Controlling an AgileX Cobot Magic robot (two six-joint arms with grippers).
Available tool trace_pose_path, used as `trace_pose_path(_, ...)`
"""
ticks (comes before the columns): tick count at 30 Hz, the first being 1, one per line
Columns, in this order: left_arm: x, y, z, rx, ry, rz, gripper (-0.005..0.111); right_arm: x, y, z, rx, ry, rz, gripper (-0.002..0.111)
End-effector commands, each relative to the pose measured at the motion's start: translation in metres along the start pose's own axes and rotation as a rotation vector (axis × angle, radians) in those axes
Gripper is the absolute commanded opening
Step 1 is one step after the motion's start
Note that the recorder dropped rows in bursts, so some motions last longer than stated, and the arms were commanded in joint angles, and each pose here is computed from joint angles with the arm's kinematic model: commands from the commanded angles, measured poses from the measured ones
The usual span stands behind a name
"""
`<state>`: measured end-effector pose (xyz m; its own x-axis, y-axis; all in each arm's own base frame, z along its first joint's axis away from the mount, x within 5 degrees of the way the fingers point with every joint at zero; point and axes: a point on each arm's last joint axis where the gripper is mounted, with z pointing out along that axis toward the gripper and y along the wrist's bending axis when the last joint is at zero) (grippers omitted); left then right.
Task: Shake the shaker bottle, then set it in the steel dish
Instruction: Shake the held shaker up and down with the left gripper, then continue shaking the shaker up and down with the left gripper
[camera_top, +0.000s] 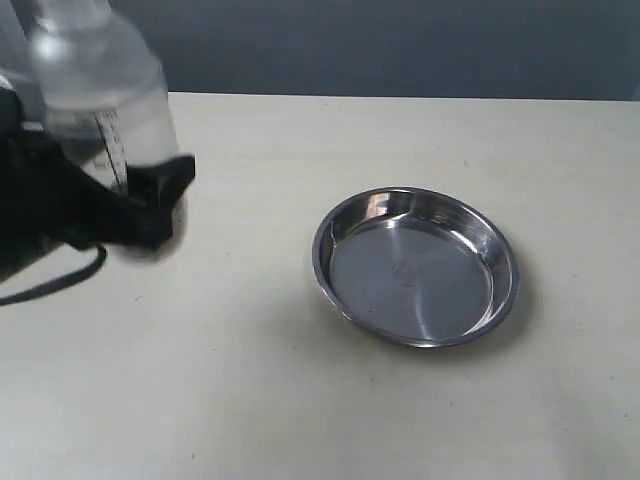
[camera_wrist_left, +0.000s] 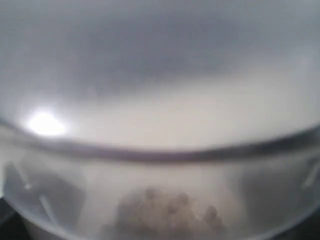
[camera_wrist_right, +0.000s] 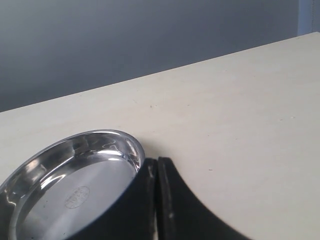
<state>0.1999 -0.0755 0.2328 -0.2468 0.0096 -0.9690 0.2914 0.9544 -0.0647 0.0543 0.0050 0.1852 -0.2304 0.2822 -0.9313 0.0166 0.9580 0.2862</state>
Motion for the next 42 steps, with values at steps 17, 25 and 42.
trace_pose_path(17,0.008,0.001,-0.003,-0.127,0.019,-0.015,0.000,-0.001,0.000,0.000,-0.003,-0.012,-0.009,-0.001)
trace_pose_path(25,-0.023,0.034,-0.022,-0.494,-0.177,-0.262,0.000,-0.001,0.000,0.000,-0.003,-0.012,-0.009,-0.001)
trace_pose_path(42,-0.003,0.018,-0.008,-0.188,-0.020,-0.292,0.000,-0.001,0.000,0.000,-0.003,-0.012,-0.003,-0.001)
